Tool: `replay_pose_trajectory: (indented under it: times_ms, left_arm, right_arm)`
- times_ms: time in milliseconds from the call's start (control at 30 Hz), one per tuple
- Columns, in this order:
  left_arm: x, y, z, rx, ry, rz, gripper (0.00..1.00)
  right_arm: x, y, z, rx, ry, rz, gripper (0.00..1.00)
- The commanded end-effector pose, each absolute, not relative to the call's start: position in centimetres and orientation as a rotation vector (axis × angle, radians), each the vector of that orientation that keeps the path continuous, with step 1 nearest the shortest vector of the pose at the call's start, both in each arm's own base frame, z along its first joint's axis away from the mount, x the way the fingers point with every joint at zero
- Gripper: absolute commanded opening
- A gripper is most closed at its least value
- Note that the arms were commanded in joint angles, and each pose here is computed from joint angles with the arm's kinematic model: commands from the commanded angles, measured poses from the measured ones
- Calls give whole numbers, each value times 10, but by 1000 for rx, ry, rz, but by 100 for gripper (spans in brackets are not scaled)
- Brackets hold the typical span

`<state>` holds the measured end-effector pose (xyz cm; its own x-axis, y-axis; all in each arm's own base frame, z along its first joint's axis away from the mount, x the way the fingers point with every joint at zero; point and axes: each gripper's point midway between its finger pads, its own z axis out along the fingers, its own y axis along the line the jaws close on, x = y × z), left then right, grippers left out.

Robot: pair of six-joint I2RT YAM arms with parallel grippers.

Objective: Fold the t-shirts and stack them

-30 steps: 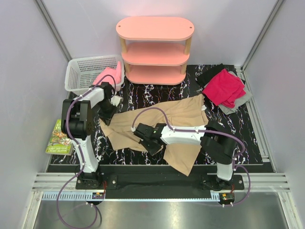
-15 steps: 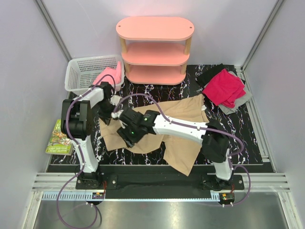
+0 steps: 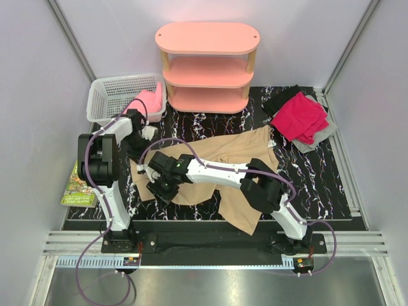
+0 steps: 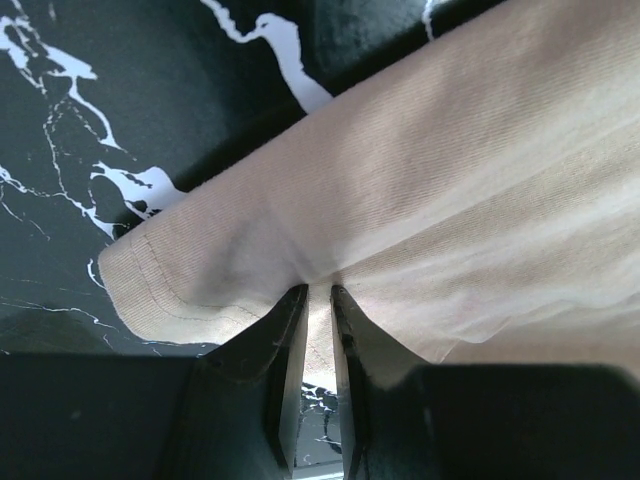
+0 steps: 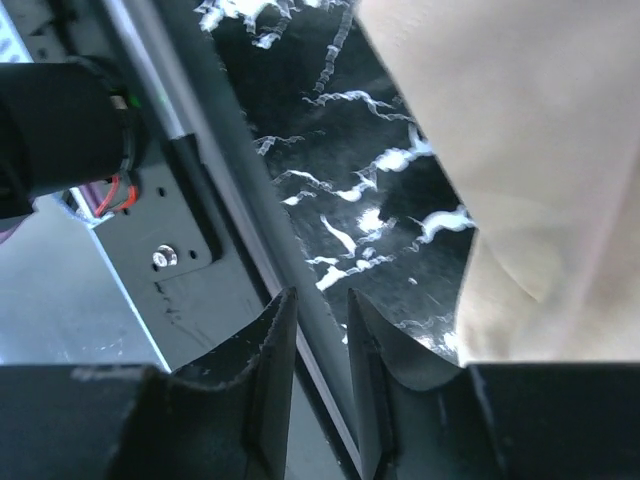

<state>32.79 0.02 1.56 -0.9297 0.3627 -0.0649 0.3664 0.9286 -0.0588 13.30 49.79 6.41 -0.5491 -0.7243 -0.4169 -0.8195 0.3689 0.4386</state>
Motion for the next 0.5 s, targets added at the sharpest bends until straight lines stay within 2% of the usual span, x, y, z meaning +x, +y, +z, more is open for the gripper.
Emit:
replay_pose_trajectory:
  times_ms: [0, 133, 467]
  left_arm:
    - [335, 6, 21, 553, 2992, -120, 22]
    - [335, 4, 23, 548, 2981, -137, 22]
    - [331, 4, 26, 564, 2974, -140, 22]
  right_arm:
    - [130, 528, 85, -1462, 2320, 1056, 35]
    - [137, 537, 69, -1462, 2330, 1034, 40]
    - [177, 543, 39, -1382, 2380, 974, 41]
